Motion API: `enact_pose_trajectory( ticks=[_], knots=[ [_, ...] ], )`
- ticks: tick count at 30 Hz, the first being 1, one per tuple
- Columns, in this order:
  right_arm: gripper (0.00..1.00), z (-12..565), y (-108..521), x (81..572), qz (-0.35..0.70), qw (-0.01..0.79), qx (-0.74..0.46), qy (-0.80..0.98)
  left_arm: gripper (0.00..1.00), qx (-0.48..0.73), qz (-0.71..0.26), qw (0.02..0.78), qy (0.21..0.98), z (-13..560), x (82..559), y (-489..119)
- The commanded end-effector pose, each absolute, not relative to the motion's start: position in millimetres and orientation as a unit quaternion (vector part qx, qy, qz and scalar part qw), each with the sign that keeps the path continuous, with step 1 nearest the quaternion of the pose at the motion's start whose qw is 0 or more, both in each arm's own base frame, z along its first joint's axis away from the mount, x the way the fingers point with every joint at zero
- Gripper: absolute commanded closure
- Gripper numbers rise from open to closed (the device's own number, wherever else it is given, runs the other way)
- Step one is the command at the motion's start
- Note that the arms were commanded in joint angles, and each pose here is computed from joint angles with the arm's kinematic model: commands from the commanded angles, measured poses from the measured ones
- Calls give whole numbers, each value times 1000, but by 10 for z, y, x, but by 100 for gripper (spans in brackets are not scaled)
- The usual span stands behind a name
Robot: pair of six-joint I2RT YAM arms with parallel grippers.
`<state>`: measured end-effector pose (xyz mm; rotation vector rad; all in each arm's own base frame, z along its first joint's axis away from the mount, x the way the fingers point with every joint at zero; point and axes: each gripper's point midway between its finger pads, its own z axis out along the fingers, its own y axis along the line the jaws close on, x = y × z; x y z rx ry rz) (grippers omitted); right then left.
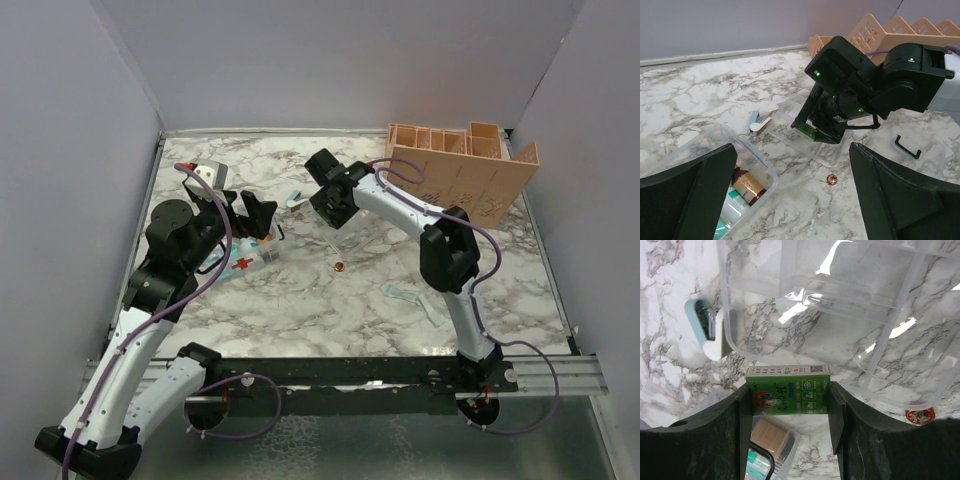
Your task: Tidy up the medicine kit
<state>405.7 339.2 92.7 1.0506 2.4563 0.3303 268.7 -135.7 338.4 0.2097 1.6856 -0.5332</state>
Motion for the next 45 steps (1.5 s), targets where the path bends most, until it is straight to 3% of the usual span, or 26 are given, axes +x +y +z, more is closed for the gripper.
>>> enact_pose_trajectory(
  ticks=[1, 9, 31, 42, 45],
  knots=[
    [50, 832, 3294, 4029, 88, 217, 421, 876, 1, 91, -229, 635, 732, 3390, 2675, -1339],
    [49, 645, 3263, 3970, 76, 204, 437, 873, 1, 94, -226, 630, 737, 3356, 2706, -1351],
    [31, 637, 3354, 3958, 94, 193, 419, 882, 1, 105, -225, 624, 741, 3309, 2729, -1381],
    [32, 1067, 3291, 4023, 125, 250, 355, 892, 1, 106, -224, 628, 738, 3359, 2724, -1375],
    [33, 1372, 3366, 4019, 175, 277, 294, 898, 1, 109, -225, 631, 735, 3397, 2713, -1376]
  ],
)
